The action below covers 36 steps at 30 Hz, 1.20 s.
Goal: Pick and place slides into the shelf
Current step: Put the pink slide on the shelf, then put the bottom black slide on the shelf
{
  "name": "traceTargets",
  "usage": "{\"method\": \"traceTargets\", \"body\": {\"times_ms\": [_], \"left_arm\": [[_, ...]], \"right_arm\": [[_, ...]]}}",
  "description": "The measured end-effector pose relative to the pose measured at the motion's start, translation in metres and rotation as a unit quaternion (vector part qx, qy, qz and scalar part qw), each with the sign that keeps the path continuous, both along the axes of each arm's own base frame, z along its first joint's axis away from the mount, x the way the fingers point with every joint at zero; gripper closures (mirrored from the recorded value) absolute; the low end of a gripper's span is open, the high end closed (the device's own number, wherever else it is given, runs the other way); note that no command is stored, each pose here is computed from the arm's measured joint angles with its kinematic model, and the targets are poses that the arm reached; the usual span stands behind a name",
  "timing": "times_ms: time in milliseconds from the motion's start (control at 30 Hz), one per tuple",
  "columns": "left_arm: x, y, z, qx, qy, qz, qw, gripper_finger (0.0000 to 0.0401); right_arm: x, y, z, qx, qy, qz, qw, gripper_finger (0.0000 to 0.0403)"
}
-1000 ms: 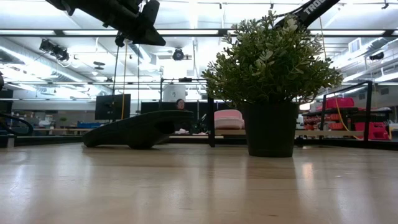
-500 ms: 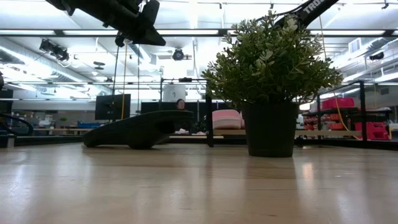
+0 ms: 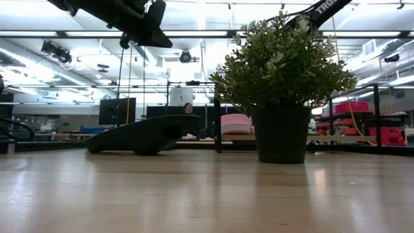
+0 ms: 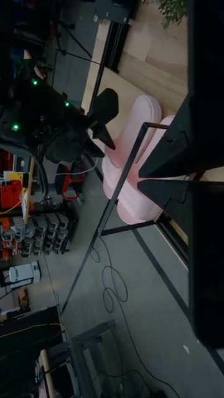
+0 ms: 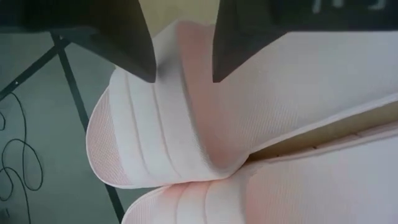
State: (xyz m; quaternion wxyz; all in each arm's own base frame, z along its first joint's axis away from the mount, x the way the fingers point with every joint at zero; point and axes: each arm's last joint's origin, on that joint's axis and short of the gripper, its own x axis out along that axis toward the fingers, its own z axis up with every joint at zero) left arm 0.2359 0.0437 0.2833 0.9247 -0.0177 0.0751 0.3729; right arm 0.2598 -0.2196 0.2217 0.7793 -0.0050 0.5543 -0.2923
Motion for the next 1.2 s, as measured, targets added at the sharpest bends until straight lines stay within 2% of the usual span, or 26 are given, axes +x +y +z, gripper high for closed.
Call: {"method": "traceTargets", "body": {"times_ms": [200,333,467,600,733,867,1000,1200], "left_arm": [[-0.001,0.000,-0.004,-0.007,0.017,0.001,1.000,0.0391],[-0.001,0.000,-0.004,-0.012,0.016,0.003,1.000,0.0385],[-0.001,0.000,-0.004,-0.018,0.011,-0.002,1.000,0.0377],[0.001,-0.002,-0.005,-0.033,0.005,-0.037,0.999,0.0380],[0.001,-0.003,-0.005,-0.056,-0.011,-0.054,0.997,0.0388],[-0.005,-0.004,0.001,-0.067,-0.028,-0.052,0.996,0.0387],[-0.019,-0.001,0.007,-0.086,-0.039,-0.039,0.995,0.0380],[-0.049,0.002,0.010,-0.157,-0.048,-0.003,0.986,0.0378]], "right_arm": [[0.006,0.008,0.002,-0.003,0.000,0.017,1.000,0.0226],[0.015,0.012,0.015,-0.015,-0.002,0.045,0.999,0.0227],[0.028,0.011,0.052,-0.038,-0.036,0.051,0.997,0.0229],[0.038,0.014,0.107,-0.041,-0.125,0.027,0.991,0.0229],[0.043,0.026,0.152,0.001,-0.215,0.006,0.977,0.0229],[0.046,0.047,0.178,0.090,-0.280,-0.005,0.956,0.0229],[0.057,0.076,0.186,0.162,-0.302,0.022,0.939,0.0231],[0.076,0.126,0.174,0.202,-0.273,0.082,0.937,0.0231]]}}
